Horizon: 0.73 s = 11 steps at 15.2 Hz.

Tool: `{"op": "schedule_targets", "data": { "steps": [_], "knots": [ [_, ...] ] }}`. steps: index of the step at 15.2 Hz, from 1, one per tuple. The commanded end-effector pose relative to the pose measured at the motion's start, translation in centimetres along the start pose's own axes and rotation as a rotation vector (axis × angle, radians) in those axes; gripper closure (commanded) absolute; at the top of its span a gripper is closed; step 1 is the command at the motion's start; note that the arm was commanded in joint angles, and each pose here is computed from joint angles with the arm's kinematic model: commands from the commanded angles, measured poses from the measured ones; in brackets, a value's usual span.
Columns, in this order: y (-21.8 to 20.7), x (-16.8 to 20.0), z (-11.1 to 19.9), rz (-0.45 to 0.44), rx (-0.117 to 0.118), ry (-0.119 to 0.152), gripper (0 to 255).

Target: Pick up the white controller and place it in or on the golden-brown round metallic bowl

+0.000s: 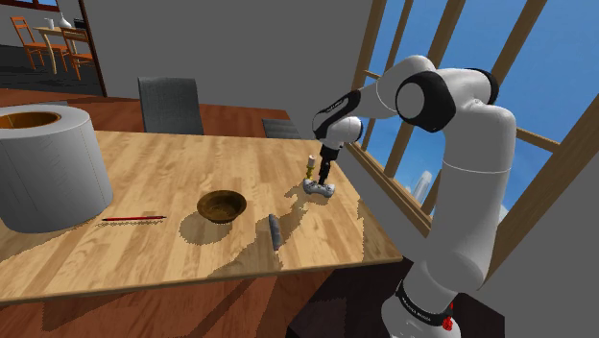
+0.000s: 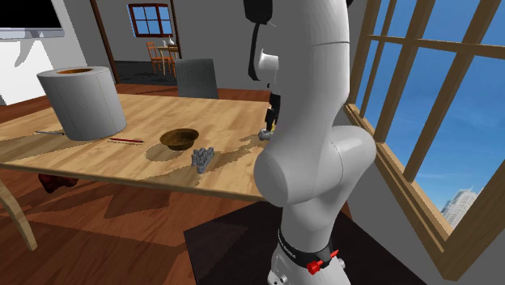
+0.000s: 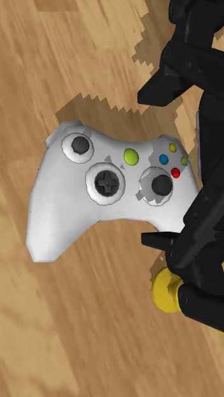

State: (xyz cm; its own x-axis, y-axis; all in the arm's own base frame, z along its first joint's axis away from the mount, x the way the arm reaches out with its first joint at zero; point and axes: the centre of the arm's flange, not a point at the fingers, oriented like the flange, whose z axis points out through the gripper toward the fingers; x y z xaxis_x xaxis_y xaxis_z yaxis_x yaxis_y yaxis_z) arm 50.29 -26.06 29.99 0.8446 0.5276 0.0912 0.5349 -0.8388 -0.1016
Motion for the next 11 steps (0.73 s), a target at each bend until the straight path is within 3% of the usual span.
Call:
{"op": "schedule_targets", "data": {
  "steps": [1,6,11],
  "knots": [
    [0.4,0.0,1.0,-0.008,0.002,0.004,0],
    [0.3,0.0,4.0,-0.008,0.002,0.004,0],
    [0.3,0.0,4.0,-0.008,0.002,0.004,0]
  ]
}}
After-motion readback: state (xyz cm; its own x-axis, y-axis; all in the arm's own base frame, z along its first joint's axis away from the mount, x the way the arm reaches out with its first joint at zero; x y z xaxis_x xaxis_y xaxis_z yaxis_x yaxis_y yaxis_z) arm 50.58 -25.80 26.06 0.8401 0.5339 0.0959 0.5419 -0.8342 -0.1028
